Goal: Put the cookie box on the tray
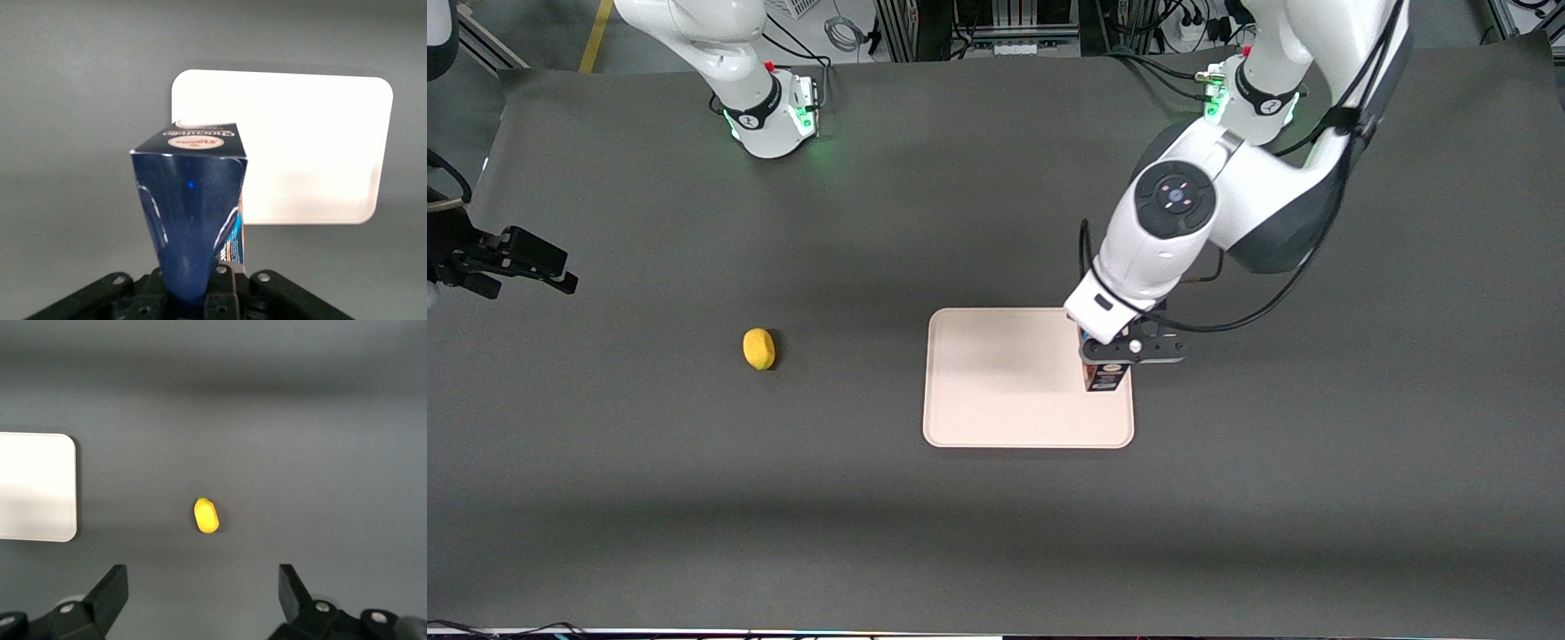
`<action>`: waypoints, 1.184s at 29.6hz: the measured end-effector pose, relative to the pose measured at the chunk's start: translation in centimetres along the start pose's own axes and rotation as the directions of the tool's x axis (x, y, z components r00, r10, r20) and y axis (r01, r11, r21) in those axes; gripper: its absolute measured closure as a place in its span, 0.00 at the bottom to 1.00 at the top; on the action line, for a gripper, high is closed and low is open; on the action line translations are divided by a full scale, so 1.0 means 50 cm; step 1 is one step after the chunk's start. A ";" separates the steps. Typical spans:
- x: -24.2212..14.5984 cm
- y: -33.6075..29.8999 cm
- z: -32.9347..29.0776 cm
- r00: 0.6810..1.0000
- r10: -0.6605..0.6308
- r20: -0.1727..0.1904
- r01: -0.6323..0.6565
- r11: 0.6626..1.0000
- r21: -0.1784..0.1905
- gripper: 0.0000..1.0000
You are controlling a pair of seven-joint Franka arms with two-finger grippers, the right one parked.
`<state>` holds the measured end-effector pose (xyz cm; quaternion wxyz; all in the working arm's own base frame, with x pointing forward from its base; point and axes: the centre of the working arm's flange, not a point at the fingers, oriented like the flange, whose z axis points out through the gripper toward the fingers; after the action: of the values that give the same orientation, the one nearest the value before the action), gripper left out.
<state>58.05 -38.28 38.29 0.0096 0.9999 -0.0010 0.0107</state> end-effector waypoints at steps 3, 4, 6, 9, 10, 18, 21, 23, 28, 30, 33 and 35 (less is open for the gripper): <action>0.010 -0.001 0.036 1.000 0.015 -0.014 -0.014 1.000 0.012 0.86; 0.014 -0.001 0.051 1.000 0.019 -0.018 -0.019 1.000 0.015 0.86; 0.020 -0.003 0.079 1.000 0.024 -0.016 -0.024 1.000 0.018 0.86; 0.026 -0.008 0.124 1.000 0.023 -0.001 -0.023 0.999 0.022 0.86; 0.028 -0.011 0.138 1.000 0.022 0.006 -0.022 0.999 0.023 0.86; 0.030 -0.022 0.203 0.999 0.014 0.051 -0.016 0.999 0.033 0.86; 0.031 -0.025 0.208 0.998 0.012 0.056 -0.014 0.999 0.035 0.86; 0.031 -0.026 0.210 0.998 0.011 0.058 -0.013 0.999 0.036 0.86; 0.033 -0.032 0.219 0.998 0.007 0.064 -0.010 0.999 0.040 0.86; 0.035 -0.037 0.225 0.998 0.004 0.067 -0.007 0.999 0.044 0.86; 0.038 -0.044 0.234 0.997 -0.001 0.071 -0.003 0.999 0.048 0.85; 0.039 -0.046 0.238 0.997 -0.002 0.074 -0.001 0.999 0.049 0.85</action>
<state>60.26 -36.20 26.40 -0.0148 0.9995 -0.0009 -0.0266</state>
